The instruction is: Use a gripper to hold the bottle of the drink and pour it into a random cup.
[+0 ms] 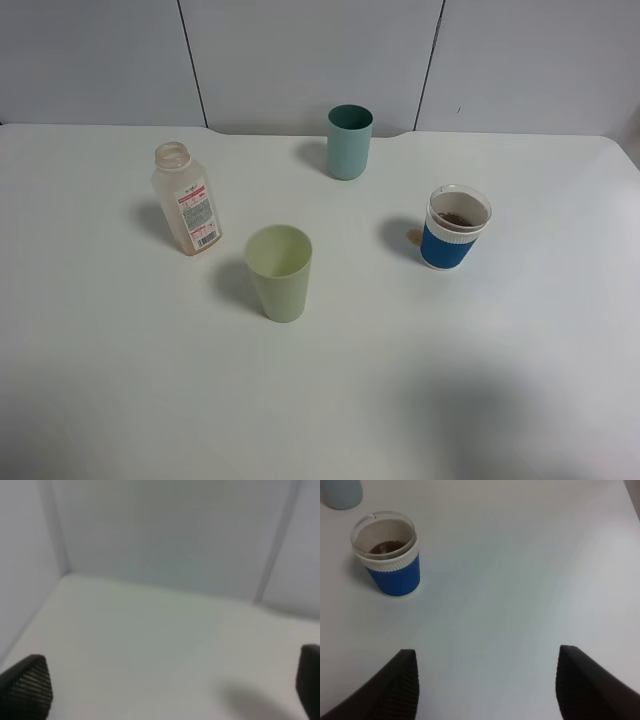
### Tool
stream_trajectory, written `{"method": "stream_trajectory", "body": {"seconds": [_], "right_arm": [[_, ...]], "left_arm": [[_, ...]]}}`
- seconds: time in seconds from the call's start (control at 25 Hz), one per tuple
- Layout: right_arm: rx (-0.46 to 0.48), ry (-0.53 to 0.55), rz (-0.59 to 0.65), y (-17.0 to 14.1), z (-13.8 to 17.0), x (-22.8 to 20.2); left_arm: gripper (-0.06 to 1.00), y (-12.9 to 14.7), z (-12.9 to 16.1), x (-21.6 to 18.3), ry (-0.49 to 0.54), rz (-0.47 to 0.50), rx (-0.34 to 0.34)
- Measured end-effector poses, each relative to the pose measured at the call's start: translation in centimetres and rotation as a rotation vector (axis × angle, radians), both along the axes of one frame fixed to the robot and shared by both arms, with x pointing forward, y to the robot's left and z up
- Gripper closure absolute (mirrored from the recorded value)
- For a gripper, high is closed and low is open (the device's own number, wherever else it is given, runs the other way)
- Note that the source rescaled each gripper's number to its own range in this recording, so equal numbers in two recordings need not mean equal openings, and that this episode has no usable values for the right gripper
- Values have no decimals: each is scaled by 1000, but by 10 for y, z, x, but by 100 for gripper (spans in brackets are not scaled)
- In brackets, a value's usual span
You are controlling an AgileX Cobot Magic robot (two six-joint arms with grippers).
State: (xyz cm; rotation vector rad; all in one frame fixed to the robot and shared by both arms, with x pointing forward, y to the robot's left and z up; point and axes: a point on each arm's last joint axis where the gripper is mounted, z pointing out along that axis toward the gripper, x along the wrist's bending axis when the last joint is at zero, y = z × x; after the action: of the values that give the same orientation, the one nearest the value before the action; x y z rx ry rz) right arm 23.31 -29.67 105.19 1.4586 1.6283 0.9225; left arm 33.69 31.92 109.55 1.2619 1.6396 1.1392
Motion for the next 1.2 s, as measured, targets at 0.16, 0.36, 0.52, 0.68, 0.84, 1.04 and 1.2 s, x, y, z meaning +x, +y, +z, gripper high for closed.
{"method": "stream_trajectory", "body": {"seconds": [0.16,0.36,0.52,0.68,0.84,1.04,1.2], "right_arm": [[0,0,0,0,0,0],[0,0,0,0,0,0],[0,0,0,0,0,0],[0,0,0,0,0,0],[0,0,0,0,0,0],[0,0,0,0,0,0],[0,0,0,0,0,0]], "left_arm": [[-5,-2,8,-24,155,-51,46],[-5,-11,3,-53,224,-156,31],[-5,-12,2,-76,180,-164,32],[-5,-12,-5,-92,124,-167,30],[-5,-14,-24,-99,118,-184,6],[-5,-15,-40,-104,133,-188,-2],[-5,-15,-40,-104,133,-189,-3]]}}
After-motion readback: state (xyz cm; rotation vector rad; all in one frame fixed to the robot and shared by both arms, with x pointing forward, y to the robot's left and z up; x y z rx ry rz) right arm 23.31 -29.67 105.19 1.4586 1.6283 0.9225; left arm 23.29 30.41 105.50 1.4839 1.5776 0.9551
